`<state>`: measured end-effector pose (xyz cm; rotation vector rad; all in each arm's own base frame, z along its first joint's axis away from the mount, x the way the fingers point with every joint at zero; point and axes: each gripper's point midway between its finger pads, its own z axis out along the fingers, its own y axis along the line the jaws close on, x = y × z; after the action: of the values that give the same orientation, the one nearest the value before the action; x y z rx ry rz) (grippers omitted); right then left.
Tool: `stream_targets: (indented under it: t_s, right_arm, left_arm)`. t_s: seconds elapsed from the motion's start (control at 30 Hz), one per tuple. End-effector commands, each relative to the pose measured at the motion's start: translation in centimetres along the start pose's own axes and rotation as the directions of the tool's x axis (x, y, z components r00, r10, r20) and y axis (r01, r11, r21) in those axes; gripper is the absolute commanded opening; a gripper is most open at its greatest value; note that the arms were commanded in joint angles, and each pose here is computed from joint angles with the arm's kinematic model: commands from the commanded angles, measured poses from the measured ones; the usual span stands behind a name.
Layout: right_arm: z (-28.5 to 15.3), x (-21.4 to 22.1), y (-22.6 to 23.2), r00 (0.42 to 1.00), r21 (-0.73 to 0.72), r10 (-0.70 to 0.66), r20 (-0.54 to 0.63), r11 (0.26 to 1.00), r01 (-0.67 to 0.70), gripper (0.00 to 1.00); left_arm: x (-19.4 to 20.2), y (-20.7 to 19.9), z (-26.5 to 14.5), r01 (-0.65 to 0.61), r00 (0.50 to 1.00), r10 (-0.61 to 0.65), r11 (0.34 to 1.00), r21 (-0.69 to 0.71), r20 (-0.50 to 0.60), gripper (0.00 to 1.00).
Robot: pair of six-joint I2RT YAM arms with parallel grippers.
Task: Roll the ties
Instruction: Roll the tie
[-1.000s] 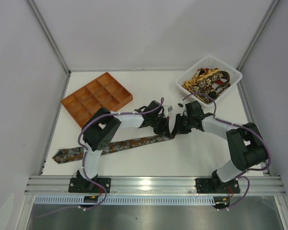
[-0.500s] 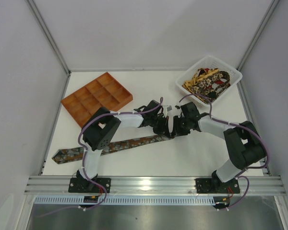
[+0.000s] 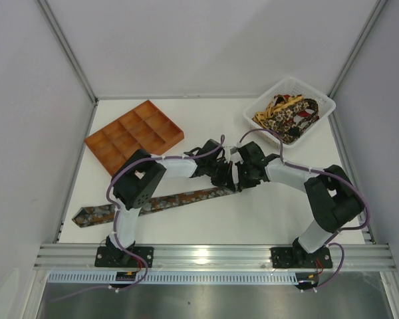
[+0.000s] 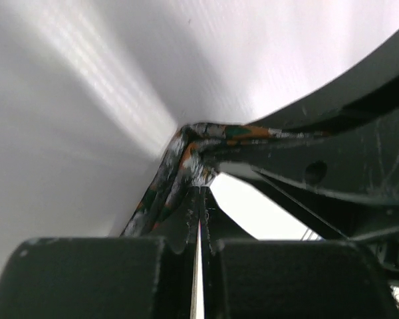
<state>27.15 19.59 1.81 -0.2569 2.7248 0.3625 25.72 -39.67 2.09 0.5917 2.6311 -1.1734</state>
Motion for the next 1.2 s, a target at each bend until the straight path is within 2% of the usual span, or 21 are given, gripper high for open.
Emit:
stream_targets:
  t_s: [0.0,0.23,0.43,0.57,0.73,0.77,0.97,1.17]
  right_arm:
    - [0.0,0.0,-1.4,1.0,0.137,-0.001,-0.009,0.991,0.003,0.0]
    - [0.4,0.8,-1.2,0.999,0.235,-0.021,-0.031,0.972,0.028,0.0]
    - [0.7,0.8,-1.0,0.997,0.314,-0.066,-0.042,0.946,0.076,0.01]
    - [0.5,1.1,-1.4,0.991,0.383,-0.112,-0.069,0.915,0.13,0.09]
    - [-0.3,0.5,-0.8,0.992,0.367,-0.118,-0.042,0.922,0.125,0.33]
    - [-0.3,0.2,-0.3,0.992,0.346,-0.125,-0.036,0.929,0.13,0.42]
    - [-0.9,-0.6,1.4,0.99,0.261,-0.139,-0.011,0.956,0.137,0.45]
    - [-2.2,-1.7,1.9,0.989,0.247,-0.138,0.043,0.961,0.123,0.46]
  left_arm:
    - [-0.5,-0.3,-2.3,0.007,0.999,-0.007,1.0,-0.002,0.05,0.01]
    - [-0.1,1.4,-4.6,0.063,0.991,-0.056,0.997,-0.053,0.124,0.0]
    - [1.5,3.3,-3.2,0.109,0.992,-0.105,0.992,-0.069,0.068,0.0]
    - [2.0,3.8,-2.9,0.123,0.991,-0.118,0.99,-0.074,0.064,0.0]
    - [2.4,3.8,-2.9,0.131,0.99,-0.127,0.989,-0.068,0.054,0.0]
    - [2.4,3.9,-2.9,0.128,0.991,-0.124,0.989,-0.069,0.057,0.0]
    - [2.5,4.0,-2.7,0.123,0.991,-0.119,0.991,-0.06,0.06,0.0]
    - [2.2,3.9,-2.6,0.115,0.992,-0.112,0.992,-0.059,0.059,0.0]
